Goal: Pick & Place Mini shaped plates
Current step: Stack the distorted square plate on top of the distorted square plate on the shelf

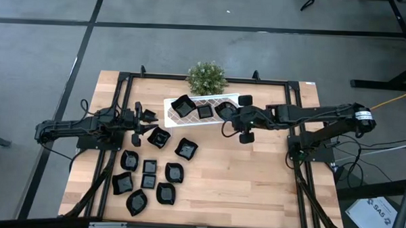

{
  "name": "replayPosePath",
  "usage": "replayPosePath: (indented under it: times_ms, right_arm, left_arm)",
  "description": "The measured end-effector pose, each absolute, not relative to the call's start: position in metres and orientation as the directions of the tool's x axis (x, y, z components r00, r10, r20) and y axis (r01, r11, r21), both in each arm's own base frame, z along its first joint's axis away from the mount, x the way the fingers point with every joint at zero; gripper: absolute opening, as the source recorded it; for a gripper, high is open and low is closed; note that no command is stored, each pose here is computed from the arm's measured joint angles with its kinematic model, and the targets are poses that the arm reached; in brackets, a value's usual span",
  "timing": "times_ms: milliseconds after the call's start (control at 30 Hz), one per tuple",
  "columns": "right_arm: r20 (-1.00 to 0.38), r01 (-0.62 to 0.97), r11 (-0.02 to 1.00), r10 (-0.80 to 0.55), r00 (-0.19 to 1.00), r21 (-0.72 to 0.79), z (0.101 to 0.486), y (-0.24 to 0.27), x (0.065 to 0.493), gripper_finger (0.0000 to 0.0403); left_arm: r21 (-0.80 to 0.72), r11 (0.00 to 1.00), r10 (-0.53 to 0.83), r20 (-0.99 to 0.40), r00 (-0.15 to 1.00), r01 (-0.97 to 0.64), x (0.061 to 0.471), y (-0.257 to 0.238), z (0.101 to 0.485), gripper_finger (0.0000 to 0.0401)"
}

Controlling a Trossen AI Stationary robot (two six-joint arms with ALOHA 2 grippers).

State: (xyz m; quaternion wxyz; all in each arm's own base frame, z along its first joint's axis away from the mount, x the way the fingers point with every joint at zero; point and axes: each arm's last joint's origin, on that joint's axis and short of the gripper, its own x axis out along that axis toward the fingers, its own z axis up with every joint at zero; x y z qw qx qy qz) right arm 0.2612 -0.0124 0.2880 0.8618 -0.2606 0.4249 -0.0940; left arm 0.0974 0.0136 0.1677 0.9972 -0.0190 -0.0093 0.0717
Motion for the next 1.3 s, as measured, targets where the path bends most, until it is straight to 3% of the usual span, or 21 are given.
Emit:
replayPosePath:
  times_ms: [467,733,1067,1300]
  right_arm:
    - [-0.683,-0.031,0.896,-0.314,0.659,-0.442,0.288,0.016,0.261,0.014]
    - [-0.64,0.05,0.968,-0.201,0.742,-0.245,0.291,0.057,0.262,0.014]
    - [-0.528,-0.092,0.972,-0.036,0.849,-0.216,0.287,0.111,0.276,0.014]
    - [-0.541,-0.147,0.962,-0.002,0.841,-0.232,0.273,0.13,0.282,0.014]
  left_arm:
    - [-0.039,0.989,0.143,0.016,0.99,-0.143,0.097,0.014,0.168,0.01]
    - [-0.039,0.989,0.143,0.016,0.99,-0.143,0.097,0.014,0.168,0.01]
    - [-0.039,0.989,0.144,0.016,0.99,-0.143,0.097,0.014,0.168,0.01]
    - [-0.039,0.989,0.143,0.015,0.99,-0.143,0.097,0.014,0.168,0.01]
